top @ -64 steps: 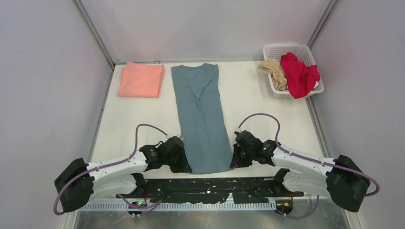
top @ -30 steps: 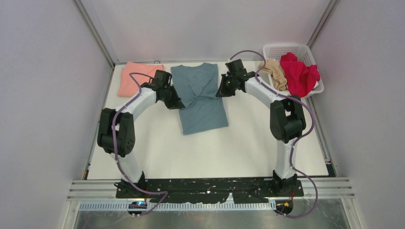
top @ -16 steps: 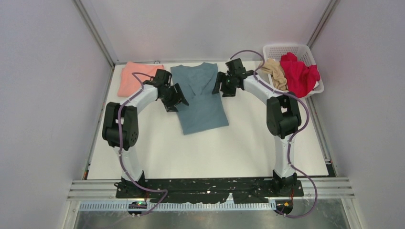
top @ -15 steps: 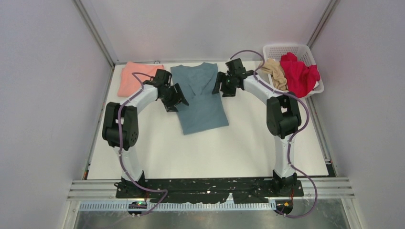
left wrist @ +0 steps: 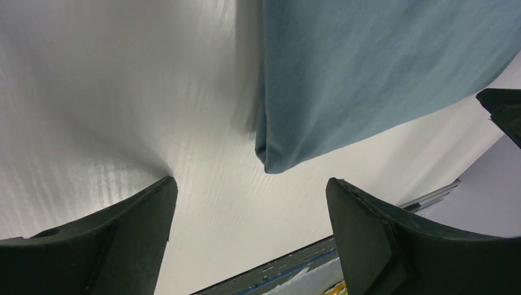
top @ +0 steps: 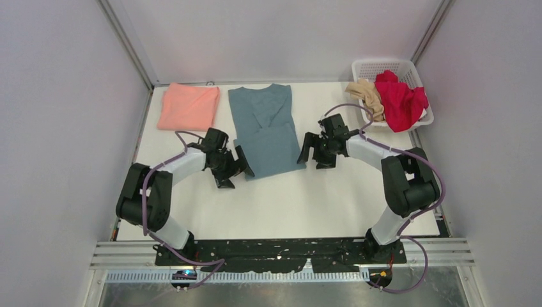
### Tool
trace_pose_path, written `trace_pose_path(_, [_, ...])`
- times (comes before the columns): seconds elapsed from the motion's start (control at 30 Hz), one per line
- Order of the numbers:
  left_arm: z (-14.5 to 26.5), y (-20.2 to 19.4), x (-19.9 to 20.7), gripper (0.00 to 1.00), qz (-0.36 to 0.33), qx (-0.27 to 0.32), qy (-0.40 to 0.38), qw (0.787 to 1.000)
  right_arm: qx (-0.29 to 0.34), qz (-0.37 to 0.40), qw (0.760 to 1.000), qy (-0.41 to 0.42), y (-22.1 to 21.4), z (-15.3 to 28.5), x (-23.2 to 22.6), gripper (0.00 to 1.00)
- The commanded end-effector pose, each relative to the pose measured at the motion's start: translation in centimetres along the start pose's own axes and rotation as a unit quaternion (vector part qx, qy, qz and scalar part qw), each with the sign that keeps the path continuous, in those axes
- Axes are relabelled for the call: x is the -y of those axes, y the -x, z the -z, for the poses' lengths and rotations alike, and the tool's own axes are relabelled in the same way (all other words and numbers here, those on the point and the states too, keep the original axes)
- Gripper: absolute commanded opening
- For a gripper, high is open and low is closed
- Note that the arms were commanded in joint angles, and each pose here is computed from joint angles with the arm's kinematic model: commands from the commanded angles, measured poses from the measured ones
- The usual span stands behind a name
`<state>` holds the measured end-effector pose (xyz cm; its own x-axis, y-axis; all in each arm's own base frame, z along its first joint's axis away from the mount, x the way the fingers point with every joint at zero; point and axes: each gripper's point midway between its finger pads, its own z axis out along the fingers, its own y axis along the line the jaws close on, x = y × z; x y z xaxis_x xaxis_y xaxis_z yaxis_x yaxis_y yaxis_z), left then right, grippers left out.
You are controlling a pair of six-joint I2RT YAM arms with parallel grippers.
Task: Fold and stack the t-shirts
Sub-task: Fold the folded rectangular tshirt in 1/3 of the way, then grab the bottom of the folded rectangular tshirt with both arms
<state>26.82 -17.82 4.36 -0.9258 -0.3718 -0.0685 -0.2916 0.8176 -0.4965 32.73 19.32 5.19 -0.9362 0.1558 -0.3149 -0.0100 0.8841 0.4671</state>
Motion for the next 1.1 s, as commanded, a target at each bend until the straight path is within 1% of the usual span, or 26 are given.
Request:
trace_pose_path(0.0, [-0.1, -0.3, 2.5, 0.85, -0.015, 0.017, -0.052, 0.998, 0.029, -0.009, 0.999, 0.039, -0.3, 0.3, -1.1, 0.83])
trace_pose_path(0.07, [-0.6, -0.4, 2.5, 0.78, -0.016, 0.013, -0.048, 0.999, 0.030, -0.016, 0.998, 0.045, -0.6, 0.0, -1.1, 0.80])
trace_pose_path(0.1, [-0.9, -0.3, 2.2, 0.72, -0.013, 0.013, -0.040, 0.999, 0.035, -0.018, 0.998, 0.044, -0.5, -0.3, -1.0, 0.78])
trace_pose_path(0.13, [-1.0, 0.0, 2.1, 0.69, -0.012, 0.018, -0.035, 0.999, 0.038, -0.020, 0.998, 0.044, -0.3, -0.4, -0.9, 0.76])
trace_pose_path(0.2, [-1.1, 0.3, 2.1, 0.59, -0.013, 0.022, -0.033, 0.999, 0.046, -0.019, 0.998, 0.045, 0.1, -0.7, -1.0, 0.72])
trace_pose_path(0.23, [-1.2, 0.3, 2.2, 0.54, -0.014, 0.020, -0.033, 0.999, 0.048, -0.021, 0.998, 0.043, 0.2, -1.0, -0.9, 0.68])
trace_pose_path(0.27, [-1.2, 0.3, 2.2, 0.50, -0.014, 0.021, -0.033, 0.999, 0.049, -0.020, 0.998, 0.043, 0.4, -1.0, -1.0, 0.65])
trace_pose_path(0.33, [-1.3, 0.2, 1.8, 0.47, -0.012, 0.021, -0.028, 0.999, 0.047, -0.022, 0.998, 0.043, 0.3, -1.2, -0.9, 0.60])
trace_pose_path(0.37, [-1.4, 0.1, 1.7, 0.46, -0.011, 0.021, -0.026, 0.999, 0.047, -0.022, 0.998, 0.043, 0.3, -1.3, -0.8, 0.56])
trace_pose_path(0.5, [-2.0, -0.3, 1.9, 0.44, -0.009, 0.010, -0.029, 0.999, 0.041, -0.024, 0.998, 0.040, -0.1, -1.6, -0.5, 0.52])
trace_pose_path(0.67, [-2.6, -0.1, 2.4, 0.33, -0.013, 0.005, -0.031, 0.999, 0.033, -0.027, 0.998, 0.050, -0.5, -2.1, -0.7, 0.47])
trace_pose_path(0.73, [-2.6, 0.1, 2.6, 0.31, -0.015, 0.005, -0.033, 0.999, 0.029, -0.027, 0.998, 0.056, -0.7, -2.4, -0.9, 0.46])
trace_pose_path(0.83, [-2.9, 0.3, 2.8, 0.24, -0.014, 0.002, -0.031, 0.999, 0.025, -0.027, 0.998, 0.059, -0.8, -2.6, -1.2, 0.45])
trace_pose_path(0.9, [-3.0, 0.3, 2.8, 0.18, -0.012, 0.002, -0.031, 0.999, 0.022, -0.027, 0.998, 0.060, -1.0, -2.7, -1.3, 0.39])
trace_pose_path(0.97, [-3.0, 0.2, 2.7, 0.00, -0.009, -0.001, -0.030, 0.999, 0.024, -0.027, 0.998, 0.058, -0.9, -2.9, -1.2, 0.28])
trace_pose_path(1.0, [-2.9, 0.0, 2.7, 0.00, -0.009, -0.004, -0.030, 1.000, 0.023, -0.028, 0.998, 0.057, -0.9, -2.9, -1.1, 0.14])
trace_pose_path(1.07, [-2.4, -0.3, 2.6, 0.00, -0.009, -0.005, -0.031, 0.999, 0.014, -0.026, 0.998, 0.060, -1.5, -2.6, -1.2, 0.06])
